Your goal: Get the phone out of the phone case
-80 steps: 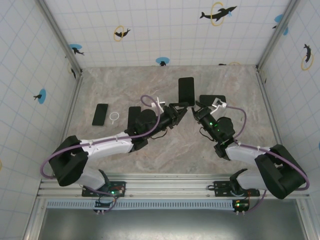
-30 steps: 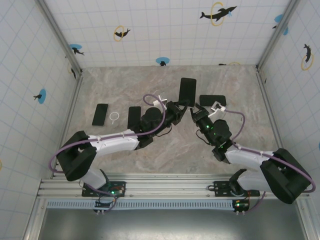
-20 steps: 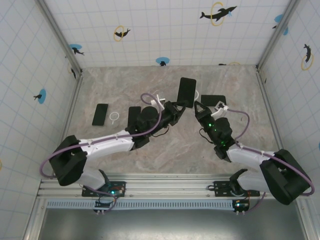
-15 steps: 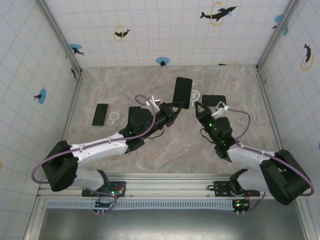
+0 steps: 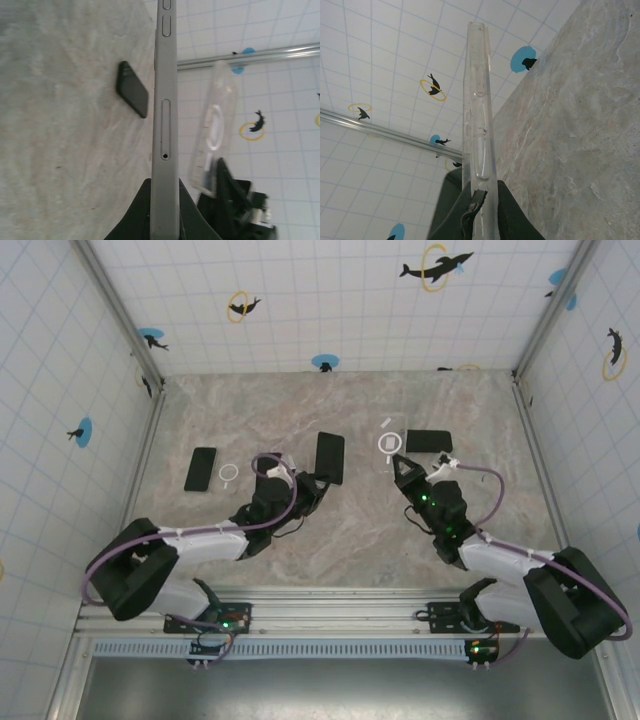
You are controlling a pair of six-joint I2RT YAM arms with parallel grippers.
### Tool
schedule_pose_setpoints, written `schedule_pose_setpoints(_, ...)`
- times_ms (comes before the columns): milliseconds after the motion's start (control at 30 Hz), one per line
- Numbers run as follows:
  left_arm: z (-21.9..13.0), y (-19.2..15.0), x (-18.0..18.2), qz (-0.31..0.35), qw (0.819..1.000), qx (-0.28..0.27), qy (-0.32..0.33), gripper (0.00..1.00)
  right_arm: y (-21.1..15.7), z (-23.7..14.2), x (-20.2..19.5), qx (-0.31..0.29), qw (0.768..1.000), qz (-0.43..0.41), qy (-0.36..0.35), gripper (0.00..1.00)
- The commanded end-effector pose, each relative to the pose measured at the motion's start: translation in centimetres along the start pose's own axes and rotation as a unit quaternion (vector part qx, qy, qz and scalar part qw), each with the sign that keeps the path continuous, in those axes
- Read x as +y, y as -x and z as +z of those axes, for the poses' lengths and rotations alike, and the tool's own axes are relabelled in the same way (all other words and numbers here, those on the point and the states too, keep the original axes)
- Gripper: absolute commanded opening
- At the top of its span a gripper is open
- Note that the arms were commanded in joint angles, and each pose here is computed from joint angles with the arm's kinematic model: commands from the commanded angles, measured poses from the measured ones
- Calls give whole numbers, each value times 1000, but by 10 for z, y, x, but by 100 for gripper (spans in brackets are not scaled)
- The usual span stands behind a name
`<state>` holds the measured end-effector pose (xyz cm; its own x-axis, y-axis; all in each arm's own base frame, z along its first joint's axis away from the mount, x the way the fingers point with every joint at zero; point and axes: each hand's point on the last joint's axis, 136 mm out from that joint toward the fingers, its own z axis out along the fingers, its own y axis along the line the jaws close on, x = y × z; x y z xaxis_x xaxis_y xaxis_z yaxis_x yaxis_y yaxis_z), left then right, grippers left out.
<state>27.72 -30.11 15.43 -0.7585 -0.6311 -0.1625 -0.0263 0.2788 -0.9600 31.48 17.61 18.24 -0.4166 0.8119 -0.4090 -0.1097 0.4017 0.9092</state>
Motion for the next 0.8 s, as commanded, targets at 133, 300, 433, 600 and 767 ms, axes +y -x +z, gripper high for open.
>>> schedule_pose_setpoints(133,20,6,-12,-31,997,5,-71,2,-7,-8,-10,8,1000,4,-5,0)
schedule_pose_setpoints(300,31,10,8,-57,996,-3,-65,4,-11,-10,-13,11,1000,7,-7,0)
schedule_pose_setpoints(433,43,11,13,-68,995,-4,-66,6,-12,-11,-16,12,1000,10,-9,0)
schedule_pose_setpoints(600,46,14,40,-103,994,-17,-32,10,-13,-12,-21,15,1000,15,-17,0)
schedule_pose_setpoints(767,50,13,54,-121,992,-18,-12,13,-14,-11,-24,19,999,20,-19,0)
